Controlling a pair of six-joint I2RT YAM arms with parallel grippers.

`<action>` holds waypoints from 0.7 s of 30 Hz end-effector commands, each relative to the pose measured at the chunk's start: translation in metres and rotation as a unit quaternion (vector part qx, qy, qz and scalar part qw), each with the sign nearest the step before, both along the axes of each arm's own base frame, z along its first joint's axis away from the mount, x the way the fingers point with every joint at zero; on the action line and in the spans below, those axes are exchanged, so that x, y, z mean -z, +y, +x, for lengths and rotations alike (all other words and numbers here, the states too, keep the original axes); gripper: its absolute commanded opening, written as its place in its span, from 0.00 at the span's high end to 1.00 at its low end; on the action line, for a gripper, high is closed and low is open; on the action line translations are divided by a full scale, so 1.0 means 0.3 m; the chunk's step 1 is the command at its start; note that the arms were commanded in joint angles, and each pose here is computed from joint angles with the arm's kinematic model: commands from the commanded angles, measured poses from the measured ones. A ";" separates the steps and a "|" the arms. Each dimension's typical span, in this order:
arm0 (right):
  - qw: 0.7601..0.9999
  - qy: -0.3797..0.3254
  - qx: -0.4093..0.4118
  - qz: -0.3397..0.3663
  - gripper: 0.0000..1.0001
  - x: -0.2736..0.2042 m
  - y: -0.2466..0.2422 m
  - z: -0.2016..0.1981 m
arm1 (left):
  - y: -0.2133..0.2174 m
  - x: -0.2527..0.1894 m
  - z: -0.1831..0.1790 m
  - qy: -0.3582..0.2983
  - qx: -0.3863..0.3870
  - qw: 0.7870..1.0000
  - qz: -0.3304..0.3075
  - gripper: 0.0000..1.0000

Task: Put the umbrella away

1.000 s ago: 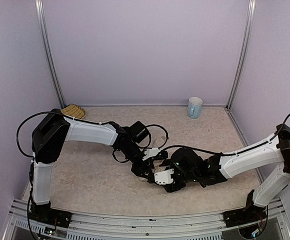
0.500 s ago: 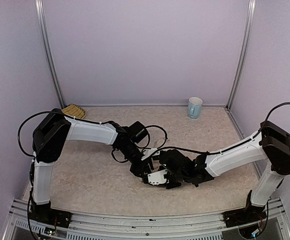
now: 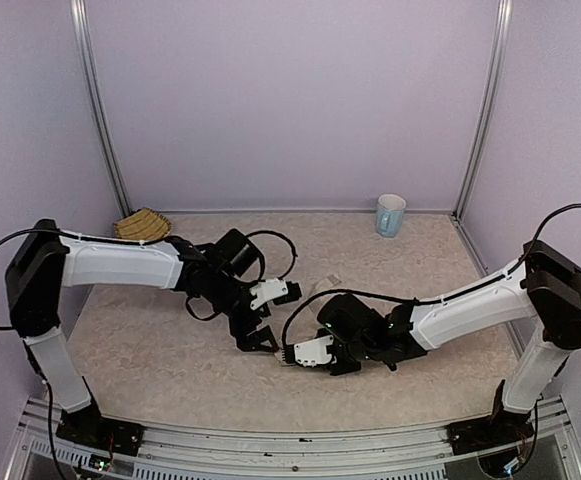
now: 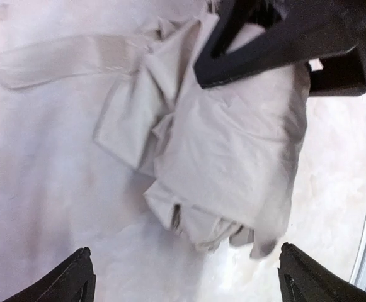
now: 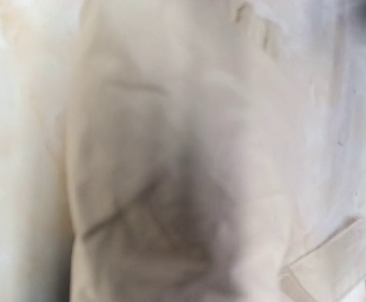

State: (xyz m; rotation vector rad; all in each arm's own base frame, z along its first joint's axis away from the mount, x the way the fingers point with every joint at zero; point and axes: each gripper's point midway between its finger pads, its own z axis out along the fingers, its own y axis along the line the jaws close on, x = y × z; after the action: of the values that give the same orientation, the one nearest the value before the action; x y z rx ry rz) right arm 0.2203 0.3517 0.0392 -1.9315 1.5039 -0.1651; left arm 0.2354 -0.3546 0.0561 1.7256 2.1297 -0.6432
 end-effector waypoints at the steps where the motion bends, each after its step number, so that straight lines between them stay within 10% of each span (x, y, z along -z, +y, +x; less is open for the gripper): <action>1: 0.996 0.061 0.005 -0.058 1.00 0.109 -0.100 -0.064 | 0.028 -0.413 0.188 -0.208 -0.117 0.963 -0.123 0.01; 7: 0.994 0.106 -0.021 -0.027 1.00 0.085 -0.064 -0.119 | 0.203 -0.865 0.103 -0.332 -0.233 0.789 -0.461 0.01; 9: 0.985 0.167 -0.031 -0.021 1.00 0.091 -0.052 -0.166 | 0.214 -0.894 -0.018 -0.331 -0.166 0.766 -0.526 0.01; 15: 0.935 0.354 -0.003 -0.029 1.00 0.135 -0.072 -0.265 | 0.120 -0.665 -0.168 -0.374 -0.062 0.838 -0.394 0.38; 21: 0.883 0.466 0.029 -0.053 0.97 0.185 -0.104 -0.316 | 0.056 -0.377 -0.335 -0.368 0.065 0.888 -0.267 0.42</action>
State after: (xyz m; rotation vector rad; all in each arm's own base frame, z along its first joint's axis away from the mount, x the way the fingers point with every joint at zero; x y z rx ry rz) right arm 0.1912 0.3677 0.0324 -2.0101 1.7931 0.4994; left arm 0.1516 -0.3360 0.2308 1.2182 1.1614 -0.6028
